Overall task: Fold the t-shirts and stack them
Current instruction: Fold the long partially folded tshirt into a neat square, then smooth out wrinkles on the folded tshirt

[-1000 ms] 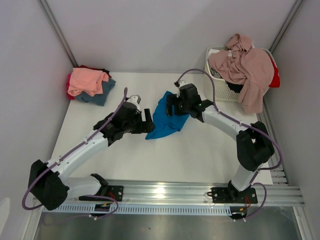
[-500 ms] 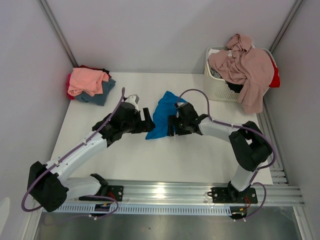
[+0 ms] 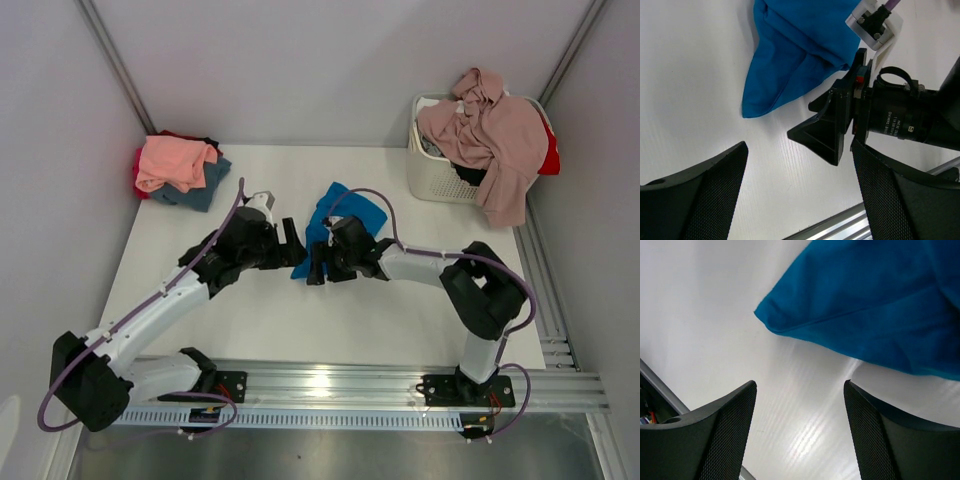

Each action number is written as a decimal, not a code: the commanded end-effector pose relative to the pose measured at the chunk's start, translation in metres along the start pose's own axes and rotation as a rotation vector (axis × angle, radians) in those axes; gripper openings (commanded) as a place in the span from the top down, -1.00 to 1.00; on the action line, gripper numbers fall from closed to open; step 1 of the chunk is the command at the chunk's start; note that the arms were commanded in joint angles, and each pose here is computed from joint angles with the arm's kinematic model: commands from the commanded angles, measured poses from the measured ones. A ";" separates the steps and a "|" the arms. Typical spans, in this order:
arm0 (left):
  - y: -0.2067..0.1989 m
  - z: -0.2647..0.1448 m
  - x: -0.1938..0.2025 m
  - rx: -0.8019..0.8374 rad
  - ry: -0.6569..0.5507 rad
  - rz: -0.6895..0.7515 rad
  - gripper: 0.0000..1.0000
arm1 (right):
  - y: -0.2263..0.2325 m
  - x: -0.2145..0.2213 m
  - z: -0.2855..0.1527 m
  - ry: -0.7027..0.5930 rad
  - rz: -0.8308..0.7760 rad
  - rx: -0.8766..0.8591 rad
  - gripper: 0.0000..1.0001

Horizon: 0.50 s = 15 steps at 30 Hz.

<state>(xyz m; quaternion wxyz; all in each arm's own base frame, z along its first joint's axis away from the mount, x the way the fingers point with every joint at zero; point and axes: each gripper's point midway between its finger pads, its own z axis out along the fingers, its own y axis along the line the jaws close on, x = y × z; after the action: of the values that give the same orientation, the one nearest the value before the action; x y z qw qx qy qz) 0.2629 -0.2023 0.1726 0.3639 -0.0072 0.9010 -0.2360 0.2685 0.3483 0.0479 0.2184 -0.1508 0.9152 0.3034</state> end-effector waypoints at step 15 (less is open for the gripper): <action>0.005 -0.028 -0.013 0.000 -0.075 0.048 -0.79 | 0.034 -0.023 0.064 -0.047 -0.059 -0.037 -0.26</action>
<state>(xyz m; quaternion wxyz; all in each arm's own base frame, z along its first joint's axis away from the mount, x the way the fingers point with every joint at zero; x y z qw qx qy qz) 0.2532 -0.1928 0.1853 0.3778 0.0032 0.8955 -0.2351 0.2830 0.4117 0.0363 0.2273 -0.1742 0.8985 0.3326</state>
